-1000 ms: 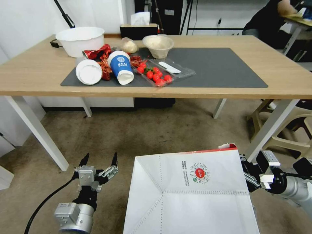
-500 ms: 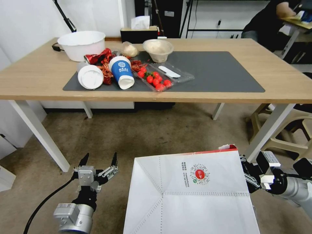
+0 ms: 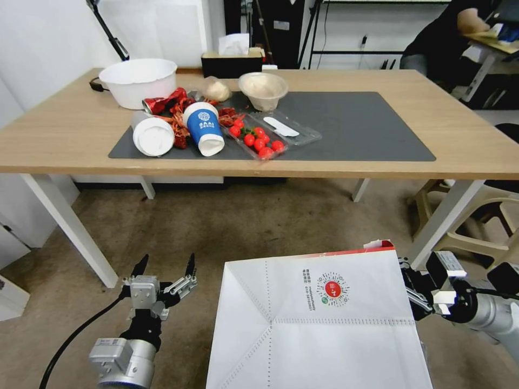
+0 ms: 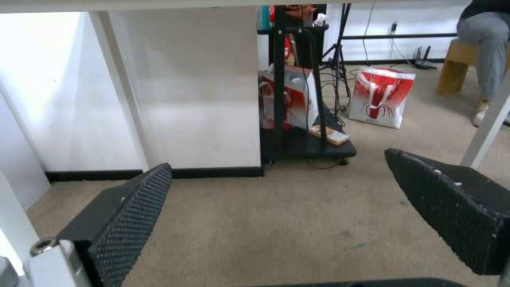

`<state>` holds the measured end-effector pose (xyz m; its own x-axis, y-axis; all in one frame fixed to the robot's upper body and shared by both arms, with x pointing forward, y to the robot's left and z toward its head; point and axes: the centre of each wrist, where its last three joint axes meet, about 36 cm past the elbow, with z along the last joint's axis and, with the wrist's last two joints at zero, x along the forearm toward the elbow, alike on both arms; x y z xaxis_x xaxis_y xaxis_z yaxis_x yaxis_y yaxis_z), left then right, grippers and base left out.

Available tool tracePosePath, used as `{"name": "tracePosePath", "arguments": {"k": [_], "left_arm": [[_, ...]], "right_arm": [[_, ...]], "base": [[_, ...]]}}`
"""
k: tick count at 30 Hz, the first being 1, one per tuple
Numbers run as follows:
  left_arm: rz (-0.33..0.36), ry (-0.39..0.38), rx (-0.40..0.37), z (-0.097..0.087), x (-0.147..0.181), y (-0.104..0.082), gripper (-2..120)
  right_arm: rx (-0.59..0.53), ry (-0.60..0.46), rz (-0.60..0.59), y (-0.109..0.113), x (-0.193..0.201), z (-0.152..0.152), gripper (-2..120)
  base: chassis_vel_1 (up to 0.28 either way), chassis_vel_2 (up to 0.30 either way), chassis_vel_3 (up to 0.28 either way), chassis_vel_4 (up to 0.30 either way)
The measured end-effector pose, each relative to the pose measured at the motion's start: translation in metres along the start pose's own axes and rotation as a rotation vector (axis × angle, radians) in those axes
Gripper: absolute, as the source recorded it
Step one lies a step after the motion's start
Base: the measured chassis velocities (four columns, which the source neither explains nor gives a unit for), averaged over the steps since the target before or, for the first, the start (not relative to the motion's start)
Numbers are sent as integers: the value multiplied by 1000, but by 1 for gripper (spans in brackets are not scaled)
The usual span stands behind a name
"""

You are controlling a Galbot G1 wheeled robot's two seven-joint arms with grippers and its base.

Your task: Pick up the food delivery bag from the floor and place it on the table.

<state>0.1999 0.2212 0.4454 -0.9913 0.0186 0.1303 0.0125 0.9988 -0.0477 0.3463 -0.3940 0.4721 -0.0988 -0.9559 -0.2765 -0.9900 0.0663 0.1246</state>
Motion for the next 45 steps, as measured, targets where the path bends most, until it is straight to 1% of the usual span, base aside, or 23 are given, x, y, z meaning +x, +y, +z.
{"name": "tracePosePath", "arguments": {"k": [45], "left_arm": [[5, -1, -1, 2, -2, 1, 100]], "right_arm": [[7, 6, 7, -4, 4, 0, 0]], "base": [[0, 0, 0, 0]]}}
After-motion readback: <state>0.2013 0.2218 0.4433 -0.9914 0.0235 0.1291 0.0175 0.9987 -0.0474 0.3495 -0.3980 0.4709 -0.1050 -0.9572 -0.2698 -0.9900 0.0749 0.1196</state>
